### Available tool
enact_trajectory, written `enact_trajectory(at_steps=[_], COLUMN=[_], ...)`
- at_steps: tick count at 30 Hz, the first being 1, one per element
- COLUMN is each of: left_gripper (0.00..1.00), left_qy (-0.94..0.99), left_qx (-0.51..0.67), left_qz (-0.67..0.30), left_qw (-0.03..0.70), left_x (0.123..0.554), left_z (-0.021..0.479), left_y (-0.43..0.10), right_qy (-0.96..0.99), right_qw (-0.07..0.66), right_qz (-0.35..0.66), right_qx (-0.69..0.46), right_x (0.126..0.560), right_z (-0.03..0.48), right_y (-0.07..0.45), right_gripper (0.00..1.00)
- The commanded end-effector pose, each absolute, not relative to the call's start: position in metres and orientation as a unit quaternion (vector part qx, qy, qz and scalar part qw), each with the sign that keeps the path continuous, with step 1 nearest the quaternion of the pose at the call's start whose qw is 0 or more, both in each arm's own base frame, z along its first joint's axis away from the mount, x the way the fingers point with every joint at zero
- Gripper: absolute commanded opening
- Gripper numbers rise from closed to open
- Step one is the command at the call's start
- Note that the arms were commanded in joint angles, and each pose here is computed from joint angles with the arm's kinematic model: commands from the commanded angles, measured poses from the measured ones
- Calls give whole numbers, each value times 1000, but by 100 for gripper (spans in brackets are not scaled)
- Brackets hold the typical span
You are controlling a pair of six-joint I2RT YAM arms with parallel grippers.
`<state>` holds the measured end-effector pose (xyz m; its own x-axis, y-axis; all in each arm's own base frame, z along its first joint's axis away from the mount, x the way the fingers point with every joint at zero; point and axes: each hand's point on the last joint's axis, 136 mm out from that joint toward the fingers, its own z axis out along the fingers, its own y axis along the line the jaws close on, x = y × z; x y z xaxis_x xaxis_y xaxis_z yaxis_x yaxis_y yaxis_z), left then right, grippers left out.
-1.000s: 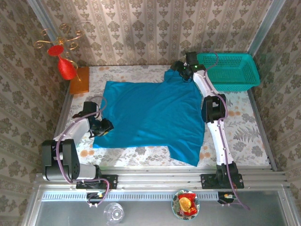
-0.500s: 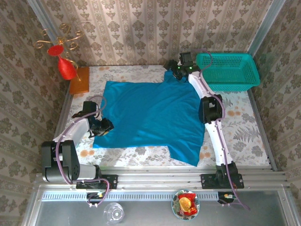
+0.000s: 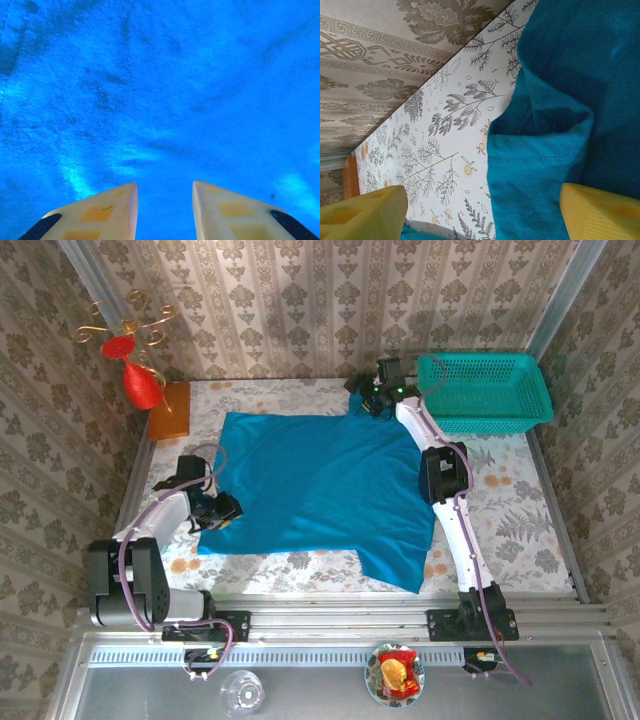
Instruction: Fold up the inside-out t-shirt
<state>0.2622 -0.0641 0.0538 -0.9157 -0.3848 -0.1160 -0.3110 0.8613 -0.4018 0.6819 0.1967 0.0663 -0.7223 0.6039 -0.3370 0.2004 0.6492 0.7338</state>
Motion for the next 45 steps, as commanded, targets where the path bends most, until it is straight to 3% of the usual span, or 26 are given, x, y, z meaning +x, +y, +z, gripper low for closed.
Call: enact_trajectory(at_steps=[1,17,31,37,45], left_gripper=[35,35,35,35,35], left_qy=[959,960,961,961,964], left_qx=[-183,-183,-185,-184,-177], left_qz=[-192,-190,-183,-182,-164], left_qw=[96,97,94,102,114], left_x=[260,259,250,249,251], left_z=[60,62,62,66,68], left_y=[-65,-64,-61,-60,-52], right_qy=[862,831,804,790,824], right_qw=[284,310,322,350,373], right_qz=[341,415,469,487,417], right_qx=[243,202,171,129,84], right_x=[681,692,697,698,674], right_z=[51,76,70,100,174], right_y=[201,236,262,269,253], right_gripper=[81,81,81,79,79])
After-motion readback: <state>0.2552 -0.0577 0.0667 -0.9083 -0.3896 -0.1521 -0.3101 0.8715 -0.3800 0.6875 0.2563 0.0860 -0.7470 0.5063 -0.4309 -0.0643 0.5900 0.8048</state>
